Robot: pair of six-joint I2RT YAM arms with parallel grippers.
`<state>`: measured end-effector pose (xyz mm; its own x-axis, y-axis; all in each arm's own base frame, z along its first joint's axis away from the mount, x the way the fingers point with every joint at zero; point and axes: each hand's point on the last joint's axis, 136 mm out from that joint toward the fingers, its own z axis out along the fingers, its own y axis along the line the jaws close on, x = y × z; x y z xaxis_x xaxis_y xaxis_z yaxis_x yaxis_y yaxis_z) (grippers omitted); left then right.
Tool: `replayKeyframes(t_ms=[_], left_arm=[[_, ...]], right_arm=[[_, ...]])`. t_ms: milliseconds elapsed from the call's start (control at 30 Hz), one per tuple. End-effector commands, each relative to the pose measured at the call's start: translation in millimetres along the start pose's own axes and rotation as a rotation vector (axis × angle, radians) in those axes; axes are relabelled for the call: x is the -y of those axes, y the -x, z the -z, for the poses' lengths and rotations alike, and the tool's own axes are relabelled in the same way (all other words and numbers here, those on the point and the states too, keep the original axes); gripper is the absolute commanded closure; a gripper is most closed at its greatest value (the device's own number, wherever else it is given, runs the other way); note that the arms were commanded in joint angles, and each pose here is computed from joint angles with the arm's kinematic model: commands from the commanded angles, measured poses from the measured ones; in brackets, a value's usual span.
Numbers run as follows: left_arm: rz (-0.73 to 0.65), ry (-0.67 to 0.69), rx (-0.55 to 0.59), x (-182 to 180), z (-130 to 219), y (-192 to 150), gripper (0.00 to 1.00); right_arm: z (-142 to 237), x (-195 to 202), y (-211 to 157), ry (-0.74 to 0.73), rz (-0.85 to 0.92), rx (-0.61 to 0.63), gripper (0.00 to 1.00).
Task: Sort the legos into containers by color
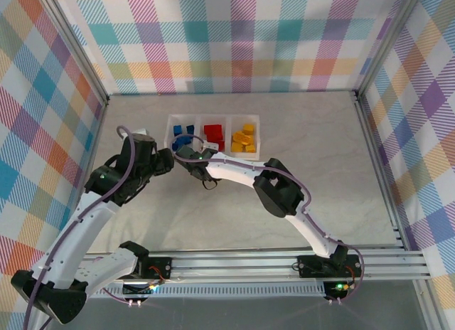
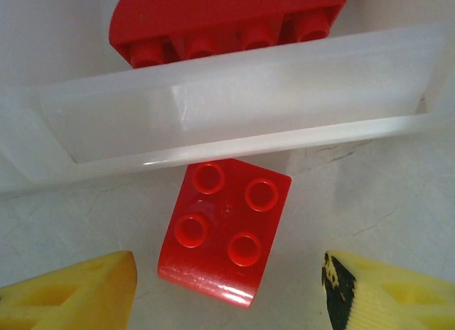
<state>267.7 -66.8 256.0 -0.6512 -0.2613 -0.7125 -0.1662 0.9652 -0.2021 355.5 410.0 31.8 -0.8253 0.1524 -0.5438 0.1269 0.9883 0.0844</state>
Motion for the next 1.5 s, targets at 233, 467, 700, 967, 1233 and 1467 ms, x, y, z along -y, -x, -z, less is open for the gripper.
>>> replayKeyframes(t_ms=[233, 467, 700, 967, 1233, 1467], left_arm=[[0.011, -0.001, 0.043, -6, 24, 10, 0.22], [0.004, 0.007, 0.039, -8, 24, 8, 0.21], [-0.002, -0.001, 0.035, -7, 25, 7, 0.21], [-0.004, -0.013, 0.028, -6, 26, 6, 0.21], [0.004, -0.045, 0.031, 2, 26, 9, 0.21], [0.007, -0.052, 0.033, 2, 27, 9, 0.21]], right_arm=[[-13, -5, 1, 0.0, -0.012, 0.006, 0.34], [-19, -9, -2, 0.018, 0.004, -0.014, 0.41], [-21, -11, -4, 0.035, 0.037, -0.027, 0.54], [-14, -9, -8, 0.088, 0.125, -0.022, 0.67], [10, 13, -22, 0.181, 0.25, -0.036, 0.71], [42, 37, -37, 0.303, 0.403, -0.059, 0.73]])
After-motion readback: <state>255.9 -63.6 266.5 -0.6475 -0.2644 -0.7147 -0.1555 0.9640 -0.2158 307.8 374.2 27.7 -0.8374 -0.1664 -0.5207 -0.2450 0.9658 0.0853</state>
